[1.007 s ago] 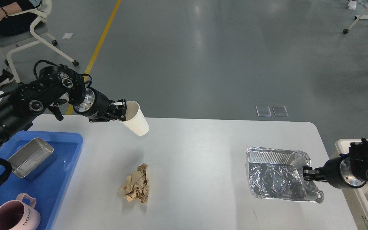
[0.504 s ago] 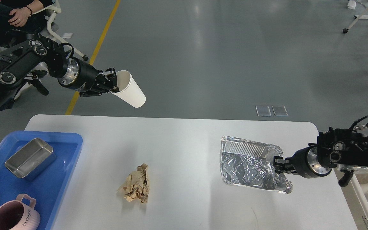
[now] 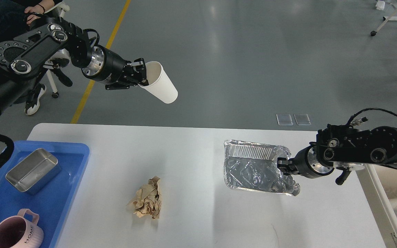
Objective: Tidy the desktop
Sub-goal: 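Lift the white paper cup with the left gripper and carry it toward the foil tray, then lower the paper cup into the foil tray held by the right gripper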
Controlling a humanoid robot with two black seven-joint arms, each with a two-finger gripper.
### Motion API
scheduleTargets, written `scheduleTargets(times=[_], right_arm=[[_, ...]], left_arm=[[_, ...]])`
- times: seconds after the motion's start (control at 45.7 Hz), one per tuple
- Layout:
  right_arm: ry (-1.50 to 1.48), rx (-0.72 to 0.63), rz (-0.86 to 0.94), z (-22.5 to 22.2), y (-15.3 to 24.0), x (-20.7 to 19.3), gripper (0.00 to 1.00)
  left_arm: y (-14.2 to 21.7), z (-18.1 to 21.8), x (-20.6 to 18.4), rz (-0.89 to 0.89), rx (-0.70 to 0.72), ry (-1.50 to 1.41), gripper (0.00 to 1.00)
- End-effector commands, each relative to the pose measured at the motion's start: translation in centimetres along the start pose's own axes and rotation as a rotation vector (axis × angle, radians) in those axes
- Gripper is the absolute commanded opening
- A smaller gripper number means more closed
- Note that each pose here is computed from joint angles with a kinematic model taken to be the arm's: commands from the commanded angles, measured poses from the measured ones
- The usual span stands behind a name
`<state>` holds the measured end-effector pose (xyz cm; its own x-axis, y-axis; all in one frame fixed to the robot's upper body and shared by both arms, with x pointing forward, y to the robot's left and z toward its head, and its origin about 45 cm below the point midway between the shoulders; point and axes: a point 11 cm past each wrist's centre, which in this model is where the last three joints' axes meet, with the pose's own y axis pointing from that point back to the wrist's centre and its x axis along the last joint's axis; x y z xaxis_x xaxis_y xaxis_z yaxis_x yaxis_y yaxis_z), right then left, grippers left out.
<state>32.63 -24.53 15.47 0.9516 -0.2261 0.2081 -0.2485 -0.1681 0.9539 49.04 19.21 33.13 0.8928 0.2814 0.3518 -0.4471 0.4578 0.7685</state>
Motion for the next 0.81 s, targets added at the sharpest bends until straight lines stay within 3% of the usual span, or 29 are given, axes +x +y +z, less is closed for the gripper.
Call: scheduleTargets(times=[0.0, 0.088, 0.263, 0.788], right_arm=[[0.024, -0.002, -0.001, -0.6, -0.1, 0.0, 0.0], [0.028, -0.007, 0.002, -0.6, -0.2, 0.1, 0.0], [0.026, -0.006, 0.007, -0.6, -0.2, 0.3, 0.0], [0.027, -0.007, 0.018, -0.6, 0.1, 0.7, 0.0]], left_arm=[[0.6, 3.8, 0.3, 0.001, -0.021, -0.048, 0.0], [-0.3, 8.1, -1.1, -0.028, -0.056, -0.123, 0.0], [-2.7, 12.7, -4.6, -0.1, -0.088, -0.206, 0.0], [-8.6, 17.6, -12.8, -0.238, -0.076, -0.299, 0.0]])
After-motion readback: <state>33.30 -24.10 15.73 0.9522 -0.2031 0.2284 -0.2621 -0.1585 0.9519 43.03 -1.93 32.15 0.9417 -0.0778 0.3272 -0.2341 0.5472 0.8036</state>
